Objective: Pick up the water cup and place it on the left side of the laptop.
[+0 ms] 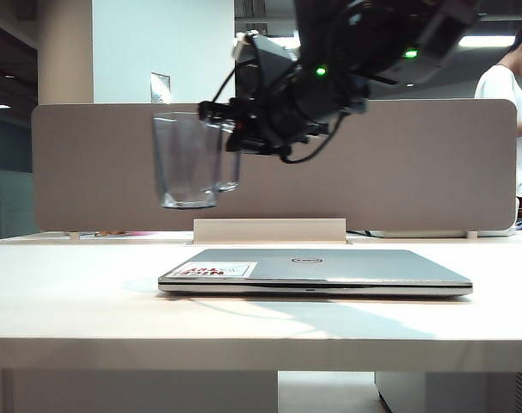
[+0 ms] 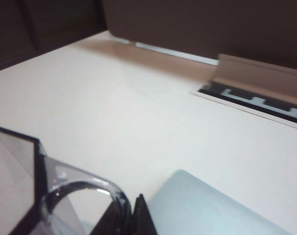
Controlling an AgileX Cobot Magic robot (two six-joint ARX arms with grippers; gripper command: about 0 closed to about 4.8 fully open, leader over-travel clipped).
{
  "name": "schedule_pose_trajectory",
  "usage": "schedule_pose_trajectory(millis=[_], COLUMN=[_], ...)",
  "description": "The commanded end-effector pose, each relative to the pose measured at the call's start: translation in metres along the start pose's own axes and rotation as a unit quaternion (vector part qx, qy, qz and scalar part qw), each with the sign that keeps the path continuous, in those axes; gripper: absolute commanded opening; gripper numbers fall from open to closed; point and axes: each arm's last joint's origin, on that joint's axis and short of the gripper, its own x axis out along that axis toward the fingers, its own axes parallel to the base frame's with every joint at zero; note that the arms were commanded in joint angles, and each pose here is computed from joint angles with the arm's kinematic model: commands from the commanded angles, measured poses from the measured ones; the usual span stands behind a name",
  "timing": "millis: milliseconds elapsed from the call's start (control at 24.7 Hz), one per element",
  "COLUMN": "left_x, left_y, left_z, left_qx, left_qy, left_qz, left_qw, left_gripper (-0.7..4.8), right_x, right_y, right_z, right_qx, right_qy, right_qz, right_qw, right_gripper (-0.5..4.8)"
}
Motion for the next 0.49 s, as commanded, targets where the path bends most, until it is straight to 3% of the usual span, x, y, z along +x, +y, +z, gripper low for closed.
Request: schedule_pose_trajectory(millis=[41,324,486], left_x=[0.000,0.000,0.000], left_y=[-0.001,-0.001,-0.001], left_z=[0.002,0.003,0.002], left_qx=[-0.001,0.000,0.000], left_qy=[-0.006,-0.007,-0.006], left_qz=[-0.003,-0.003,-0.003], left_qw=[1.000,1.000,1.000], left_gripper=[-0.06,-0.06,-0.06], right_x=[0.013,0.049,0.062], right_y=[0.008,0.022,0.024], right_z=[0.006,-0.005,-0.014], right_qx=[-0.002,-0.001,-0.002], right_qy=[0.004,0.035,0.045], right_qz=[0.035,0.115,0.124], right_qw=[0.999,0.993,0.991], right_gripper=[-0.01,-0.01,-0.01])
